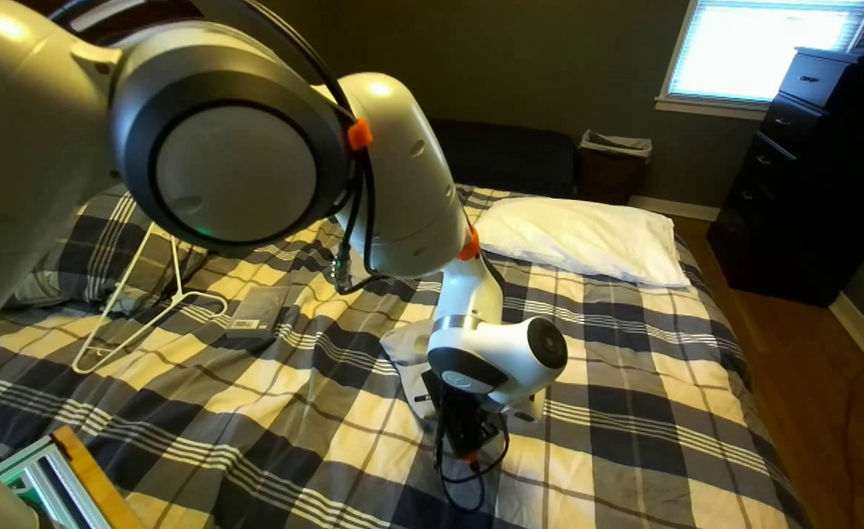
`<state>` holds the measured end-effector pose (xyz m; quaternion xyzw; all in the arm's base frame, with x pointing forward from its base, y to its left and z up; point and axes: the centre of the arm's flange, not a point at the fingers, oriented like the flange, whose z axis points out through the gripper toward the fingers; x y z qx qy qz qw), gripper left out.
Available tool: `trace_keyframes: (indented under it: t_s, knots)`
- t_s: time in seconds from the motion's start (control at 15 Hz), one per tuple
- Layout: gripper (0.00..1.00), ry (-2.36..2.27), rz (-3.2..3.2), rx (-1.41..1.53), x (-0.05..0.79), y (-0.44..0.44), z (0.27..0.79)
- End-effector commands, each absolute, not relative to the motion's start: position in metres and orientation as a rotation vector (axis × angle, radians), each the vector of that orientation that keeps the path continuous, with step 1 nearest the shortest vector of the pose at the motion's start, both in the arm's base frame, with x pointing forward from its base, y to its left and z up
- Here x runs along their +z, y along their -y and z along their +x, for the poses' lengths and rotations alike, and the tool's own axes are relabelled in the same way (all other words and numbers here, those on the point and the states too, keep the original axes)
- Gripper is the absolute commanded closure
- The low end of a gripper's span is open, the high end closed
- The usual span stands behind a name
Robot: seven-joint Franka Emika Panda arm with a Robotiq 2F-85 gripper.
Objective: Fold the towel on the bed
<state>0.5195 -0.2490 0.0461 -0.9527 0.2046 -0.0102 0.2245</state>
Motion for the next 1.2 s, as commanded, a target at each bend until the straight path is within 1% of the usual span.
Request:
trace_keyframes:
  t_s: [0.0,0.07,0.2,0.27,0.33,0.4,0.47,0.53,0.6,0.67,1.0,1.13]
  knots:
    - [0.04,-0.498,-2.551,-0.103,0.013,0.257,0.526]
    - [0.09,-0.470,-2.532,-0.118,0.010,0.256,0.528]
    - [0.13,-0.409,-2.506,-0.151,0.009,0.252,0.532]
    - [0.18,-0.387,-2.495,-0.168,0.010,0.250,0.533]
    - [0.14,-0.363,-2.490,-0.181,0.010,0.249,0.535]
    - [0.16,-0.340,-2.479,-0.186,0.010,0.247,0.537]
    - [0.16,-0.324,-2.474,-0.181,0.009,0.244,0.540]
    - [0.25,-0.313,-2.460,-0.175,0.007,0.242,0.542]
    - [0.41,-0.301,-2.447,-0.171,0.005,0.241,0.544]
    - [0.47,-0.293,-2.435,-0.163,0.003,0.239,0.545]
    - [0.87,-0.347,-2.447,-0.178,0.016,0.244,0.539]
    - [0.99,-0.380,-2.452,-0.173,0.025,0.250,0.533]
